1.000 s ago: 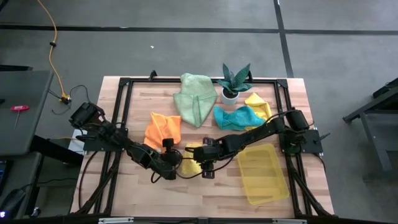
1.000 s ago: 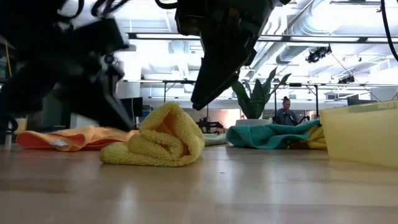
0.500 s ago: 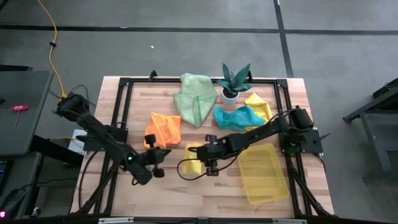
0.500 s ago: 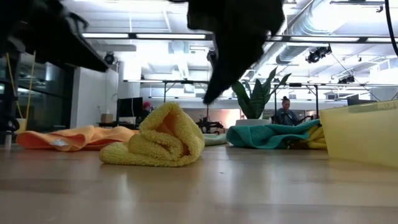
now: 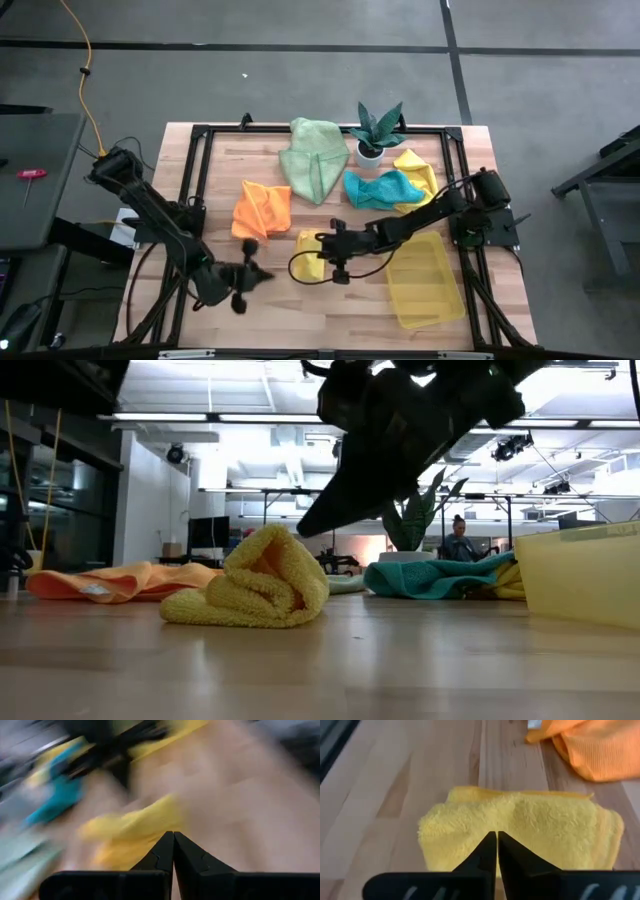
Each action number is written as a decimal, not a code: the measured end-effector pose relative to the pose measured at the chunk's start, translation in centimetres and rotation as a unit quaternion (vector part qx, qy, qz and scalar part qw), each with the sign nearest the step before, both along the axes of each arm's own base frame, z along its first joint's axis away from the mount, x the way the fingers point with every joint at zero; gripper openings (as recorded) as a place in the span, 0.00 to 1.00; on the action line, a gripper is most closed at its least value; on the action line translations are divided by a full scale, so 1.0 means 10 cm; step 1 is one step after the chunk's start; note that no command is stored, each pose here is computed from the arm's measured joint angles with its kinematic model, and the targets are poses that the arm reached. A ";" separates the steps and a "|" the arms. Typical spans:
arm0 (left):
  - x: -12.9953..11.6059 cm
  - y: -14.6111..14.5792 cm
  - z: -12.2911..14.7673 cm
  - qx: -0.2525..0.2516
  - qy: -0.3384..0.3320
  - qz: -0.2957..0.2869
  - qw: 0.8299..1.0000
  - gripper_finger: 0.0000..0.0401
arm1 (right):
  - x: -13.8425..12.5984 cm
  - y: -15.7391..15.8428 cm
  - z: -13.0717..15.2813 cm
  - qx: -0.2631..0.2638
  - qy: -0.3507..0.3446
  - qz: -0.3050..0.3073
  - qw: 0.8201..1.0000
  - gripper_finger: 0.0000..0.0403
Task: Fold microfiber towels
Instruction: Fold the left yellow microfiber cloth
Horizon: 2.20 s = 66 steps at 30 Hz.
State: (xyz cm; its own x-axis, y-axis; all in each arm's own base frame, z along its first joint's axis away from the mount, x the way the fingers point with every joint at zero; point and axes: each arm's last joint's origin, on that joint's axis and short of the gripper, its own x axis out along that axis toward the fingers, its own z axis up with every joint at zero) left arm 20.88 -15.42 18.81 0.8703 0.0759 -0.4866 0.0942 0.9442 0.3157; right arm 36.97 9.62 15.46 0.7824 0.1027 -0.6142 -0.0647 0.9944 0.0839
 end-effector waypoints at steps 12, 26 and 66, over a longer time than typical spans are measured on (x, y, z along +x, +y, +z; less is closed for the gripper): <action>0.09 0.62 0.36 -0.075 -0.106 -0.073 0.989 0.00 | 0.02 -0.08 -0.20 -0.024 -0.049 0.010 0.998 0.00; -0.22 0.83 0.81 -0.067 -0.205 -0.050 0.975 0.00 | 0.16 -0.15 -0.34 -0.030 -0.093 0.012 0.995 0.00; -0.20 0.83 0.75 -0.055 -0.184 -0.038 0.981 0.00 | 0.15 0.09 -0.12 -0.060 0.023 0.048 0.997 0.00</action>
